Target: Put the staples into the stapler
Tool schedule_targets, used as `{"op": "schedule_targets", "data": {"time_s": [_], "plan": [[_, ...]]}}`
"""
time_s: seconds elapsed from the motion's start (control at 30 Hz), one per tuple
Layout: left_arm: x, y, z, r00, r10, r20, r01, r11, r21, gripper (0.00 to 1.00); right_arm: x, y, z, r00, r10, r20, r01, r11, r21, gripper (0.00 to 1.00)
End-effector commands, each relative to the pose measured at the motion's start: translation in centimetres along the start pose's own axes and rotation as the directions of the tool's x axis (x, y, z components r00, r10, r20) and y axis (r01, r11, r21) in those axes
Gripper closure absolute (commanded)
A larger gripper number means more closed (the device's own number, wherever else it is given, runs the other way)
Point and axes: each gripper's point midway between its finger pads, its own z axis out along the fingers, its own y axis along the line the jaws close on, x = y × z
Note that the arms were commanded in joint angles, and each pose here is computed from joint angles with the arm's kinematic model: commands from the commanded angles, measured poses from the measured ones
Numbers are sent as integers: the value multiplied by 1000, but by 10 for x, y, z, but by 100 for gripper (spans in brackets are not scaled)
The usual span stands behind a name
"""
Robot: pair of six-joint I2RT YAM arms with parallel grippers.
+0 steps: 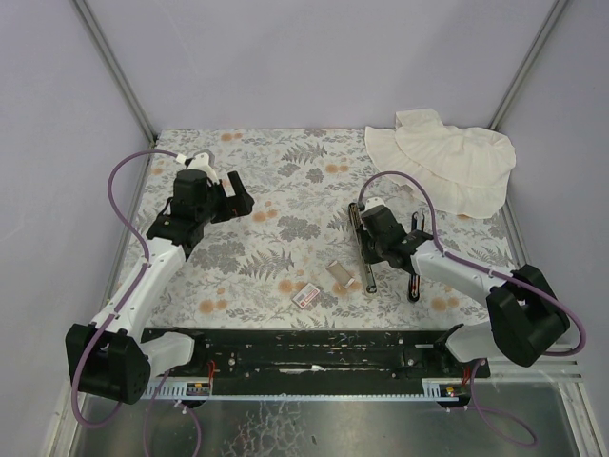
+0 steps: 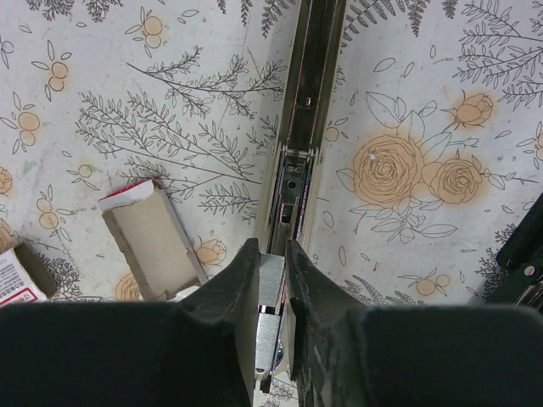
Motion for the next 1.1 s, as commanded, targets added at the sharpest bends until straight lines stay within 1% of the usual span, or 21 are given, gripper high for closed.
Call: {"op": "schedule_targets", "data": {"time_s": [0.0, 0.5, 0.77, 0.93, 1.07], "plan": [[-15, -5, 2, 998, 25, 60, -27, 999, 31, 0, -8, -1, 1, 1000, -12, 24, 12, 1000, -2, 87], [-14, -5, 2, 998, 24, 57, -26, 999, 32, 0, 5, -7, 6, 1000, -27, -13, 27, 1000, 15, 88], [-15, -5, 1, 998, 24, 59, -26, 999, 33, 0, 8, -5, 7, 999, -28, -23, 28, 1000, 1, 89], [-14, -5, 1, 998, 25, 58, -26, 999, 32, 0, 6, -3, 5, 1000, -22, -17, 22, 1000, -10, 90], [-15, -5, 1, 998, 25, 61, -27, 999, 33, 0, -3, -1, 0, 1000, -22, -1, 22, 1000, -14, 90]]}}
